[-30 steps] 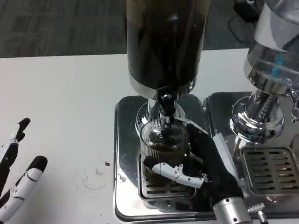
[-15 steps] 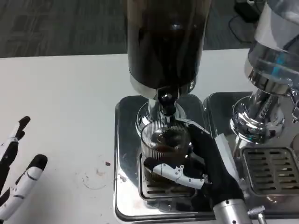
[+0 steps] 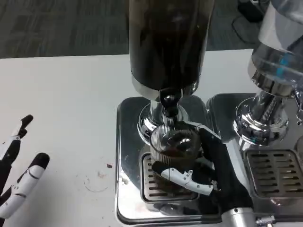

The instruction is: Grasp the cup under the faucet to collect the drink, then remove the cup.

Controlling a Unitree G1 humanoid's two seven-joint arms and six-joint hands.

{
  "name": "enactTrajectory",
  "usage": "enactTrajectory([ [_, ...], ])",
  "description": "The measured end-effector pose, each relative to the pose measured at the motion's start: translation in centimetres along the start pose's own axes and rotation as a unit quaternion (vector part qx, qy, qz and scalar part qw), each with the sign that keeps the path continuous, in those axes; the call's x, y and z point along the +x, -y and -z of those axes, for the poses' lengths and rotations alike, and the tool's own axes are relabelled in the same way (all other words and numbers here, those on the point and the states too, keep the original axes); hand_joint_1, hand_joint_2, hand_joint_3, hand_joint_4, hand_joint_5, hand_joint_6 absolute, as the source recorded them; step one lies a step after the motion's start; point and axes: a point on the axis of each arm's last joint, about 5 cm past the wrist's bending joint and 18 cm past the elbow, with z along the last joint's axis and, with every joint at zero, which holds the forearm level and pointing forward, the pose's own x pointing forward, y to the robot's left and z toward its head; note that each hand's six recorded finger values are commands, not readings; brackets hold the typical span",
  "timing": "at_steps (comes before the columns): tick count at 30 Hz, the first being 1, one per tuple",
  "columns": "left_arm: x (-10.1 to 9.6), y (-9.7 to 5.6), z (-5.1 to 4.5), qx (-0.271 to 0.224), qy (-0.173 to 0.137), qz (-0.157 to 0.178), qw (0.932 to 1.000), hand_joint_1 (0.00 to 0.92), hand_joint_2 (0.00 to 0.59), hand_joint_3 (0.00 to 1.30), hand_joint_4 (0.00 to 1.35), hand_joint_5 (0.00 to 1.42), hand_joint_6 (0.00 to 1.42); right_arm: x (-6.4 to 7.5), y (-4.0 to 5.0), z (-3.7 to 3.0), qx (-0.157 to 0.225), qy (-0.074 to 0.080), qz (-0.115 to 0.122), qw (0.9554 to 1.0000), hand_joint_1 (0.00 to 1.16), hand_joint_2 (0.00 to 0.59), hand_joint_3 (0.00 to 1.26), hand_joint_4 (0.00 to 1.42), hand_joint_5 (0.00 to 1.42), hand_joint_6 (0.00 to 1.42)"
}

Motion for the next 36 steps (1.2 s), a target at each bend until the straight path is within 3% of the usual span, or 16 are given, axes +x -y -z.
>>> enactTrajectory([
  [6, 0.6, 0.2, -0.07, -0.001, 0.012, 0.016, 0.9998, 0.000, 0.211, 0.05, 0.00, 0.04, 0.00, -0.5, 0.28, 0.04, -0.005, -0.002, 0.012, 0.9999, 0.94, 0.136, 0.54, 0.59, 0.83, 1.08],
  [10, 1.5, 0.2, -0.13, 0.001, 0.024, 0.027, 0.9994, 0.000, 0.218, 0.05, 0.00, 0.02, 0.00, -0.8, 0.92, -0.06, -0.007, 0.000, 0.029, 0.9995, 0.94, 0.129, 0.56, 0.59, 0.84, 1.10],
  [16, 2.8, 0.0, -0.26, 0.011, 0.045, 0.060, 0.9971, 0.000, 0.220, 0.04, 0.00, 0.00, 0.00, -1.2, 1.36, -0.51, -0.007, 0.009, 0.041, 0.9991, 0.95, 0.119, 0.57, 0.62, 0.86, 1.13],
  [21, 3.6, -0.6, -0.55, 0.047, 0.060, 0.111, 0.9908, 0.000, 0.221, 0.00, 0.00, 0.00, 0.00, -2.0, 2.44, -0.95, -0.018, 0.021, 0.046, 0.9986, 0.95, 0.119, 0.58, 0.62, 0.87, 1.14],
  [24, 4.0, -0.8, -0.81, 0.060, 0.070, 0.135, 0.9866, 0.000, 0.223, 0.00, 0.00, 0.00, 0.00, -2.6, 2.81, -1.02, -0.022, 0.019, 0.048, 0.9985, 0.94, 0.122, 0.59, 0.62, 0.87, 1.14],
  [36, 3.9, -2.8, -1.41, 0.109, 0.081, 0.181, 0.9740, 0.000, 0.230, 0.00, 0.00, 0.00, 0.00, -4.1, 3.47, -2.19, -0.011, 0.027, 0.044, 0.9986, 0.94, 0.130, 0.59, 0.63, 0.88, 1.15],
])
